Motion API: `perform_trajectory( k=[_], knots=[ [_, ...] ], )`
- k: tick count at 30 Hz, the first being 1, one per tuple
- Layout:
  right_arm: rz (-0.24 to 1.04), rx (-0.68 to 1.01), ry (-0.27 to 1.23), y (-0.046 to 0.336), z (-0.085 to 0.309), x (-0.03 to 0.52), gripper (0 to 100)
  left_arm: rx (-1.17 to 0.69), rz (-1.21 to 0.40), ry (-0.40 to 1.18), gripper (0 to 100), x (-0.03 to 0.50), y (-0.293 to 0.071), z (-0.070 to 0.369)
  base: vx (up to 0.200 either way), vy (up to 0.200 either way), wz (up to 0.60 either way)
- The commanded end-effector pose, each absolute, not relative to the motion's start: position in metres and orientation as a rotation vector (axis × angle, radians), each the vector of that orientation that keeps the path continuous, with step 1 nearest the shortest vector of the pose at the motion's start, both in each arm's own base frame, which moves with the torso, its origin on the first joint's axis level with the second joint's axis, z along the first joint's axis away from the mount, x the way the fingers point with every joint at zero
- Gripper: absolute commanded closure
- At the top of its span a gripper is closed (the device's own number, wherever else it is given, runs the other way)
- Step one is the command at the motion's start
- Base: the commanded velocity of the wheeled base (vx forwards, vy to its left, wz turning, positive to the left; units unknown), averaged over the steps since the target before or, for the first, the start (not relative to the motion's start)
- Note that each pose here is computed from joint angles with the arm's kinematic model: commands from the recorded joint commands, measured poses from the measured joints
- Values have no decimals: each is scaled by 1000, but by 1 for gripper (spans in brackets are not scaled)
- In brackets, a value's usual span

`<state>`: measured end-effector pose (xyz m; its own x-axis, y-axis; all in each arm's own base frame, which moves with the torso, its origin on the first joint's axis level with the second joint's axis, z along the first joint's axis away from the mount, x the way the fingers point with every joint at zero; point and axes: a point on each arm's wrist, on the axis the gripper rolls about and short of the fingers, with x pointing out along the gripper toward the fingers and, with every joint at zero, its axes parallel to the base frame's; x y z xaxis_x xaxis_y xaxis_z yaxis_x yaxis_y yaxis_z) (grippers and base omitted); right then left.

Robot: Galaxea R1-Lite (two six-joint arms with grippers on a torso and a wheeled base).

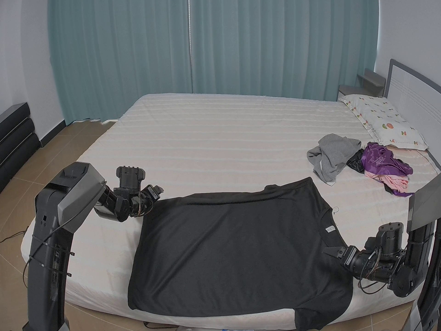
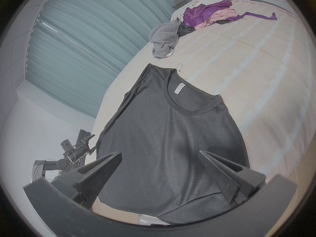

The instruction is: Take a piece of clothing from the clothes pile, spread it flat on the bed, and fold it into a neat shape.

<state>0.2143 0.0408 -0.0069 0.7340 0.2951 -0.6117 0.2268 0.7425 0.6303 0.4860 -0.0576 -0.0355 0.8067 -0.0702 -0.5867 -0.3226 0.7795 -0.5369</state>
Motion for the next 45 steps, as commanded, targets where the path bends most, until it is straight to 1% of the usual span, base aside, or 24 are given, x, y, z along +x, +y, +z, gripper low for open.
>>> perform_trajectory(
  k=[1,5,7,11,12,14,15,17,18,22,23,24,25,27,31,37,41,45],
  knots=[
    [34,750,783,40,-8,210,0,-670,147,639,100,486,-59,-42,0,0,0],
    [40,751,765,40,-6,211,0,-676,148,621,100,489,-59,-39,0,0,0],
    [58,751,729,41,-4,214,0,-681,159,595,100,493,-57,-35,0,0,0],
    [79,739,728,46,-3,215,0,-704,183,549,100,498,-56,-27,0,0,0],
    [104,736,702,51,-4,224,0,-737,196,511,100,503,-55,-20,0,0,0],
    [108,735,692,52,-4,228,0,-743,199,505,100,504,-55,-19,0,0,0],
    [117,727,667,55,-10,243,0,-766,206,487,100,506,-53,-15,0,0,0],
    [122,719,650,56,-15,254,0,-775,207,482,100,507,-52,-14,0,0,0],
    [134,711,606,57,-17,269,0,-780,205,473,100,508,-52,-12,0,0,0],
    [140,692,541,56,-13,308,0,-781,208,466,100,509,-51,-13,0,0,0],
    [140,692,541,56,-13,308,0,-781,208,466,100,509,-51,-13,0,0,0],
    [125,687,531,54,-10,332,0,-780,206,469,100,509,-52,-14,0,0,0],
    [125,687,531,54,-10,332,0,-780,206,469,100,509,-52,-14,0,0,0],
    [75,681,529,47,-11,367,0,-784,203,469,100,509,-52,-15,0,0,0],
    [5,661,509,48,-23,395,0,-783,205,473,100,509,-53,-17,0,0,0],
    [-11,622,508,44,-22,419,0,-788,205,473,100,509,-52,-17,0,0,0],
    [-39,594,527,34,-35,434,0,-781,206,490,100,509,-55,-26,0,0,0],
    [-45,594,507,32,-38,448,0,-783,201,475,100,511,-55,-27,0,0,0]
  ],
)
